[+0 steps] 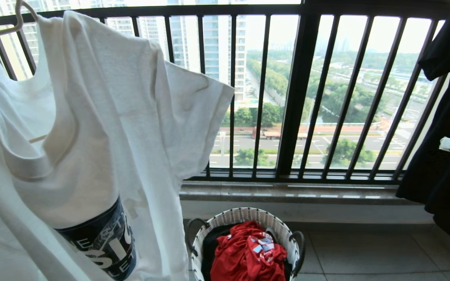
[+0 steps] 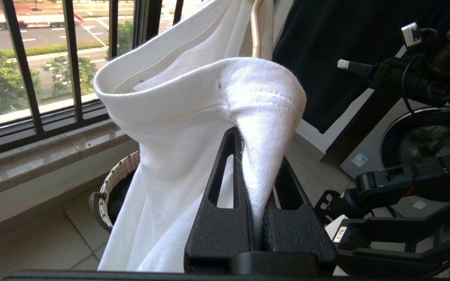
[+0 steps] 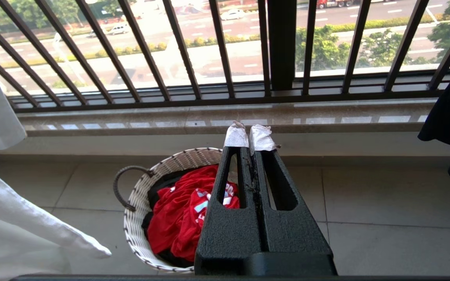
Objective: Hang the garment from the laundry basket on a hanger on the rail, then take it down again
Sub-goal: Hang the clothes rack on the clothesline
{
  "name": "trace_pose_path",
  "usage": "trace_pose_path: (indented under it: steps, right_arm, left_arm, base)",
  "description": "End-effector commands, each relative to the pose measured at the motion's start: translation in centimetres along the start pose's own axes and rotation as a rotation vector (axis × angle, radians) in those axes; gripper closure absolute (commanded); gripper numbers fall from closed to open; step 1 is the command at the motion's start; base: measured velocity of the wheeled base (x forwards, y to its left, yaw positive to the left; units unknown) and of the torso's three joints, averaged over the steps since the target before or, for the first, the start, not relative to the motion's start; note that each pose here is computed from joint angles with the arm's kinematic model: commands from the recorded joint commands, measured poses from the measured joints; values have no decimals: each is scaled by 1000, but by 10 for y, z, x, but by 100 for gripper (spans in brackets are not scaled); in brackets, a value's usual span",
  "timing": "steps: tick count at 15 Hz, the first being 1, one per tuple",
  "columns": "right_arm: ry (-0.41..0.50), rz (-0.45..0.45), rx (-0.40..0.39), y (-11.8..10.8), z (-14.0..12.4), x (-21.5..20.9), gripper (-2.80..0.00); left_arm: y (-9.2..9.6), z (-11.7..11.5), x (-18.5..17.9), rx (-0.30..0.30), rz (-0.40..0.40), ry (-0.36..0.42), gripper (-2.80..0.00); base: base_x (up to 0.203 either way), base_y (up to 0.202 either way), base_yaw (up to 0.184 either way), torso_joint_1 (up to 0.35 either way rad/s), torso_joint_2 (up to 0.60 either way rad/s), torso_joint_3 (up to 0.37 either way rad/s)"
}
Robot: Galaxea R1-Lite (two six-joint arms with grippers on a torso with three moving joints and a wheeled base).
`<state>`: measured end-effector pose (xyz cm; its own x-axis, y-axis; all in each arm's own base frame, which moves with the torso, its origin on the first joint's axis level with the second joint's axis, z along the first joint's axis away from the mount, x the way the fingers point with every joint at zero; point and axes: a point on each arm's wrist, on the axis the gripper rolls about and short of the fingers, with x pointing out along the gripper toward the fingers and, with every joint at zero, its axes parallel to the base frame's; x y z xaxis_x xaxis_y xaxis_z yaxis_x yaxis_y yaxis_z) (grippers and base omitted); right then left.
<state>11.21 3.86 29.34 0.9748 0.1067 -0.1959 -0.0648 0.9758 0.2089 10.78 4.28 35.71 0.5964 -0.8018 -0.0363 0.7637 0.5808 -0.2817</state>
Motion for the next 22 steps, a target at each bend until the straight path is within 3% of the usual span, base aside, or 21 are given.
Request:
trace_pose_path:
  steps: [1,7,10,19,22]
  right_arm:
    - [-2,3,3,-1,-2,-3,0]
    - [-25,11,5,-4,-2,-12,0]
    - [-28,13,3,-4,-2,-13,0]
    - [-25,12,2,-6,-4,-16,0]
    - [-26,14,2,-6,-5,-17,0]
  left_arm:
    - [-4,-3,3,-6,-39,5,0]
    - [-31,-23,12,-14,-198,43,0]
    - [-42,-26,15,-84,-269,75,0]
    - [-61,-41,9,-96,-281,80,0]
    - [-66,-43,7,-130,-282,85,0]
  base:
    - [0,0,0,0,0,0]
    - [0,0,0,10,-87,-115]
    - [0,0,0,73,-384,-349]
    - [0,0,0,134,-471,-317]
    - [0,0,0,179,-484,-308]
